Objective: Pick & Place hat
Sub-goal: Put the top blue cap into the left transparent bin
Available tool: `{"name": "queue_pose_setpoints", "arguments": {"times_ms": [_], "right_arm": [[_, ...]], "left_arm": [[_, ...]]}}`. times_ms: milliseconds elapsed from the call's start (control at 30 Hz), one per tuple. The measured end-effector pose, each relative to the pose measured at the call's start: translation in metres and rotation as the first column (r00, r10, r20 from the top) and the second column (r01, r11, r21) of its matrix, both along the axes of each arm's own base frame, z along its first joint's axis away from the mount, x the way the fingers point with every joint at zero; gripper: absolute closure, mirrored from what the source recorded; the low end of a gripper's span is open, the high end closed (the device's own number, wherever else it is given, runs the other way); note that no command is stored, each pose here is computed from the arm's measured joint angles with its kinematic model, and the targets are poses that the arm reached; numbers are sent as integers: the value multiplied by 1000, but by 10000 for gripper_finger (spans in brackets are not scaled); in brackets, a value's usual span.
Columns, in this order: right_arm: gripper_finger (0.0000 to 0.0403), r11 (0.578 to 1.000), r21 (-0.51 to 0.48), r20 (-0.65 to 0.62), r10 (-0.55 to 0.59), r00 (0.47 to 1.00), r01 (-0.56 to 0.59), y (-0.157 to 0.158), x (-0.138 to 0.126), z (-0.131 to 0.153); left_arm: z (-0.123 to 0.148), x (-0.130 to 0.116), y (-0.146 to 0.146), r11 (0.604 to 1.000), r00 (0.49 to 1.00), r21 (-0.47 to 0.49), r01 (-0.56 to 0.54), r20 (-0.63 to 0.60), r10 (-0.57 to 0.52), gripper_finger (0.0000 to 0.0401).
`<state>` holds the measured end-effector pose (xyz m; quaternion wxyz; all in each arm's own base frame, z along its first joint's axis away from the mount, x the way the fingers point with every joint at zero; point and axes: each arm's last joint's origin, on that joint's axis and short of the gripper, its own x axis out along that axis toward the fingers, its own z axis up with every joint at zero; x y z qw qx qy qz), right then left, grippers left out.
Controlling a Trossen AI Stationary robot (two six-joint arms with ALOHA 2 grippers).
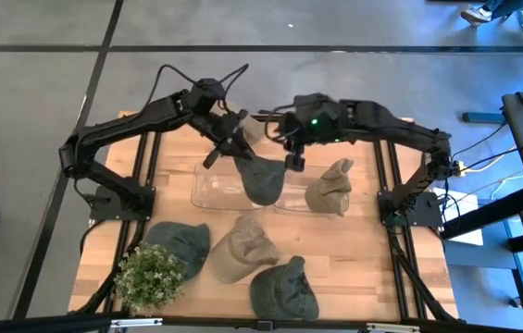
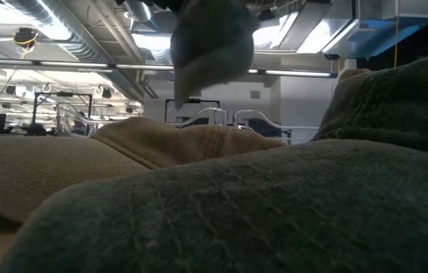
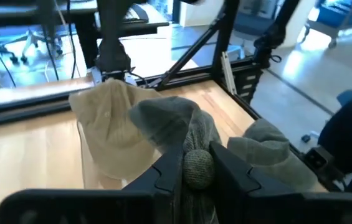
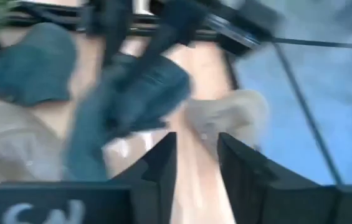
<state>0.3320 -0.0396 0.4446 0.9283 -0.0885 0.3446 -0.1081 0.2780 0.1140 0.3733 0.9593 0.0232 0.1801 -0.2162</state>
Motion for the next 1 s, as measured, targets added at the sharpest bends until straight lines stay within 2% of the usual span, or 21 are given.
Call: {"name": "queue_pose_setpoints", "arguments": {"times_ms": [200, 367, 433, 533, 767, 867, 1000], "right_arm": [[200, 996, 52, 34, -74, 997, 72, 1, -17, 24], [165, 995, 58, 39, -81, 996, 79, 2, -29, 32], [159, 995, 58, 41, -81, 996, 78, 2, -29, 33], [158, 994, 49, 42, -97, 994, 95, 1, -29, 33], [157, 993, 53, 88, -106, 990, 102, 0, -27, 36], [157, 991, 69, 95, -118, 988, 112, 0, -27, 36], [157, 991, 72, 91, -119, 989, 113, 0, -27, 36]], "left_arm": [[16, -6, -4, 993, 998, 102, 55, 20, -57, 348], [18, -8, -6, 980, 987, 130, 148, 44, -155, 349], [18, -9, -7, 970, 978, 153, 187, 64, -199, 349], [18, -7, -6, 954, 978, 233, 188, 46, -204, 349], [19, 7, 1, 917, 960, 283, 280, -81, -268, 349], [15, 15, 5, 885, 945, 332, 326, -155, -289, 349], [4, 28, 5, 827, 914, 390, 406, -187, -361, 349]]}}
